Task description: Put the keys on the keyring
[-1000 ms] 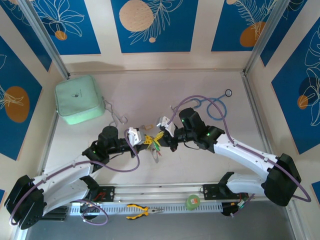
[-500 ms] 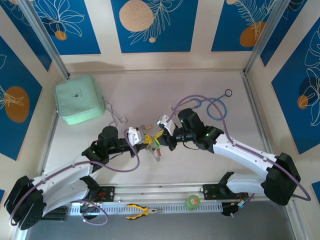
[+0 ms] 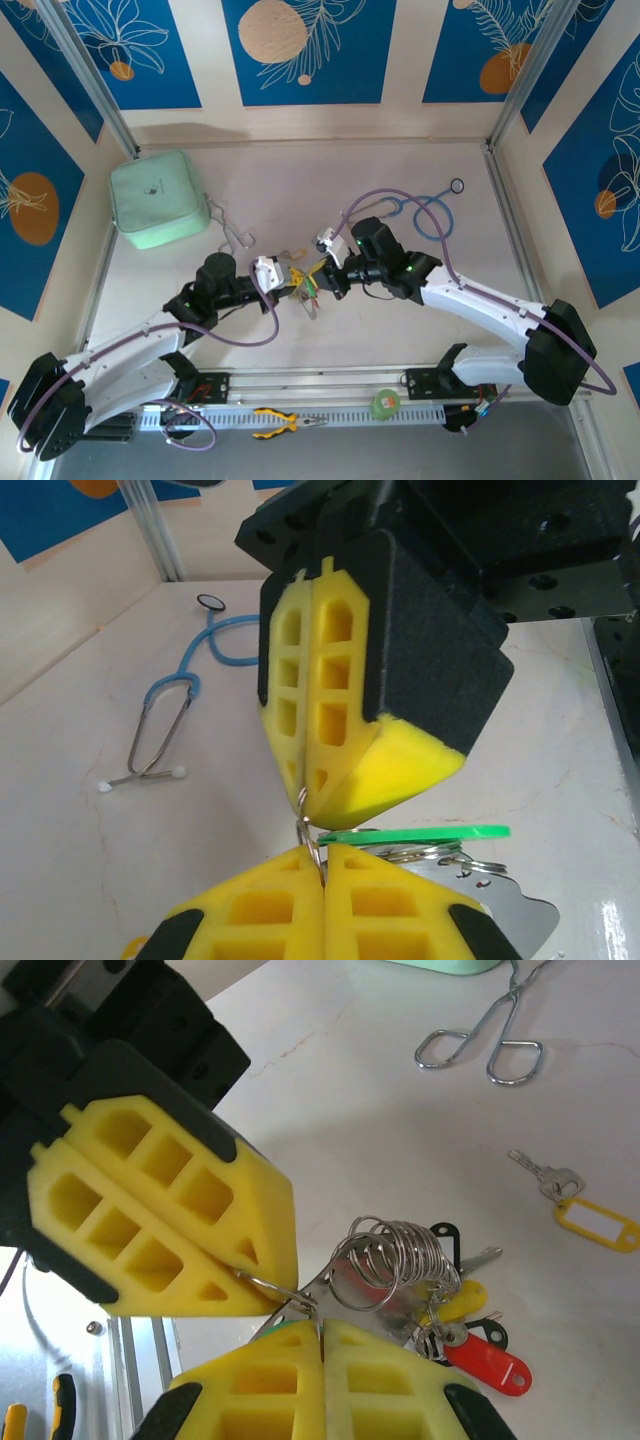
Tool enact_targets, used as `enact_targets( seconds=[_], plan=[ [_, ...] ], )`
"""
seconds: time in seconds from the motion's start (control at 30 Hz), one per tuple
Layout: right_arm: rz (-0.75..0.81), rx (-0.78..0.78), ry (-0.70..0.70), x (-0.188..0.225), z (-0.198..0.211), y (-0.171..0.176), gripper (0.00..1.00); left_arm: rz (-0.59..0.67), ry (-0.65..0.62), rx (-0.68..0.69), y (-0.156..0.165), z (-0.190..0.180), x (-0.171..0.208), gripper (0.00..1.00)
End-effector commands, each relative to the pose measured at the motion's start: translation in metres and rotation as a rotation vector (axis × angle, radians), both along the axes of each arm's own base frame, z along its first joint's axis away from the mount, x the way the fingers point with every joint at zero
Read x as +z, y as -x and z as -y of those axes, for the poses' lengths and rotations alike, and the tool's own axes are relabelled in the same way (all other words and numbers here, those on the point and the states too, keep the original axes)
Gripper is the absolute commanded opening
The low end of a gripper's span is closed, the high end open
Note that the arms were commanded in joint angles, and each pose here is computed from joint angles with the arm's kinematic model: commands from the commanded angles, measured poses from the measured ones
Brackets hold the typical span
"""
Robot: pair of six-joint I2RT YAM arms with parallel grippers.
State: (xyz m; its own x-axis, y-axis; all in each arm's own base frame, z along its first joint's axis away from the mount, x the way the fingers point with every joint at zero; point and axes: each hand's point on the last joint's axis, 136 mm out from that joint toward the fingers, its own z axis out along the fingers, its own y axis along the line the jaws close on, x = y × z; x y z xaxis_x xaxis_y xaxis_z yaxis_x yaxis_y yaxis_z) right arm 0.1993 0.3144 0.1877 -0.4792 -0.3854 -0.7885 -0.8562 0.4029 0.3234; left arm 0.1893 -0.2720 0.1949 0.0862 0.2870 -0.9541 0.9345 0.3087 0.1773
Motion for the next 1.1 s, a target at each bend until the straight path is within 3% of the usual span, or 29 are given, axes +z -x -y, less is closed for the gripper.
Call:
enact_targets(
  seconds=[0.0, 0.2, 0.37, 0.43, 0.5, 0.67, 0.9, 1.07],
  plan=[
    [0.014, -0.105, -0.014, 0.008, 0.001, -0.023, 0.0, 0.098, 0.045, -0.119, 0.023, 0.011, 0.022, 0.0],
    [-0.022, -0.096, -0.014, 0.005, 0.001, -0.022, 0.0, 0.122, 0.039, -0.104, 0.021, 0.01, 0.022, 0.0],
    [-0.119, 0.005, -0.037, -0.001, 0.005, -0.011, 0.01, 0.125, 0.103, -0.054, 0.015, 0.008, 0.032, 0.0],
    [-0.124, 0.04, -0.039, 0.004, 0.006, -0.008, 0.2, 0.104, 0.122, -0.053, 0.015, 0.009, 0.033, 0.0],
    [-0.066, 0.072, -0.057, 0.016, 0.009, -0.005, 0.31, 0.08, 0.14, -0.054, 0.016, 0.01, 0.034, 0.0],
    [0.103, 0.117, -0.095, 0.048, 0.026, -0.002, 0.37, 0.023, 0.172, -0.061, 0.02, 0.01, 0.031, 0.0],
    [0.413, 0.363, -0.019, 0.038, 0.028, 0.029, 0.38, 0.016, 0.251, -0.107, 0.028, 0.012, 0.033, 0.0],
    [0.476, 0.451, -0.046, 0.036, 0.017, 0.037, 0.34, 0.041, 0.237, -0.167, 0.036, 0.015, 0.029, 0.0]
  ],
)
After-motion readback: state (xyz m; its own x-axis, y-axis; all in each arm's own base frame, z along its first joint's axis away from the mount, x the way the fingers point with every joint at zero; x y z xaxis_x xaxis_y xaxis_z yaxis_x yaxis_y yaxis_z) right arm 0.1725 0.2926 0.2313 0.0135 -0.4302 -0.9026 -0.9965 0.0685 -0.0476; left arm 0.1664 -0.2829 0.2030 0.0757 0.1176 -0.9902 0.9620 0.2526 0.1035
